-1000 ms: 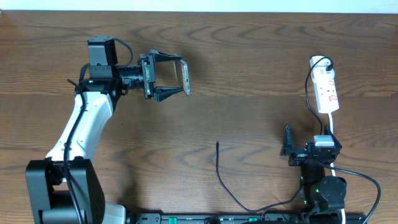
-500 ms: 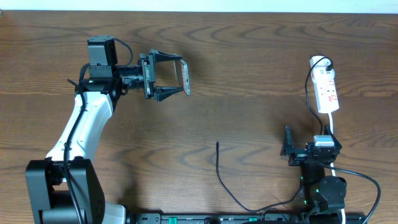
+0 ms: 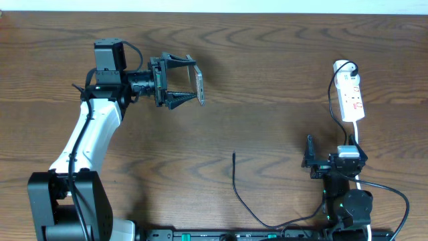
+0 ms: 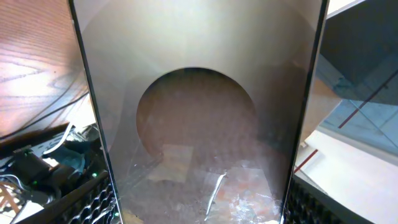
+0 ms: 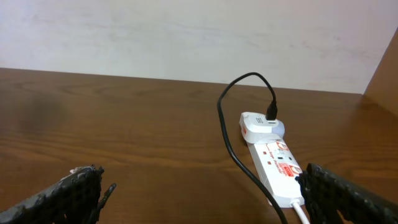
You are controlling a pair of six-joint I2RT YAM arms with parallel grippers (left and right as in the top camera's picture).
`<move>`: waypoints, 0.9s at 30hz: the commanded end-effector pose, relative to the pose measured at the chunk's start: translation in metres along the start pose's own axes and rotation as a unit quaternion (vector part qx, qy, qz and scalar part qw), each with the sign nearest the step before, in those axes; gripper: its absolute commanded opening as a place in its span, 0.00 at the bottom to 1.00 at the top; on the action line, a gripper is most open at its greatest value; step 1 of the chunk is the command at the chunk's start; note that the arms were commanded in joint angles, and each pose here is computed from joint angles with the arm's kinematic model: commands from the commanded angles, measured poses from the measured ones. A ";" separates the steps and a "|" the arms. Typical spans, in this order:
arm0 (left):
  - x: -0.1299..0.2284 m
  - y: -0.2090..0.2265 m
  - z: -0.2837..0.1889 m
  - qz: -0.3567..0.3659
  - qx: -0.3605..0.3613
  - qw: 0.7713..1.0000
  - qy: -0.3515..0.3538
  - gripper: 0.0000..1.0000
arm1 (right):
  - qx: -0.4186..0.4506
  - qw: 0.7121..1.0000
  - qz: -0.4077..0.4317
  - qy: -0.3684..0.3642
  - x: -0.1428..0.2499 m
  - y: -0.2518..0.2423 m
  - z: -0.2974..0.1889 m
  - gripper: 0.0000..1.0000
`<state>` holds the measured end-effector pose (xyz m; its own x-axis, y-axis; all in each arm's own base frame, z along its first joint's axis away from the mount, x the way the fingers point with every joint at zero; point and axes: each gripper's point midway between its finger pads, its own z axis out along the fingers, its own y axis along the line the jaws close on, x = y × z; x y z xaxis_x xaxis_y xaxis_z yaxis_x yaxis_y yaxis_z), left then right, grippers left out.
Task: Plug charger to phone and switch on socket
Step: 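Lift the phone with the left gripper and raise it upright, then tilt the held phone toward the table center with the left gripper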
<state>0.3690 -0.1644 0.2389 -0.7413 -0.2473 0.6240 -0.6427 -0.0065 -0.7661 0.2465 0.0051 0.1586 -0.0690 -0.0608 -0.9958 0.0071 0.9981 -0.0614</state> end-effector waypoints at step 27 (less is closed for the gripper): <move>0.015 -0.018 -0.005 0.094 0.010 0.996 0.006 0.07 | 0.006 1.000 0.008 0.001 0.001 -0.003 0.000 0.99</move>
<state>0.3690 -0.1644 0.2389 -0.7770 -0.2472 0.5789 -0.5990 0.0078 -0.8007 0.2465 0.0051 0.1586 -0.0690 -0.0608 -0.9958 0.0071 0.9981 -0.0614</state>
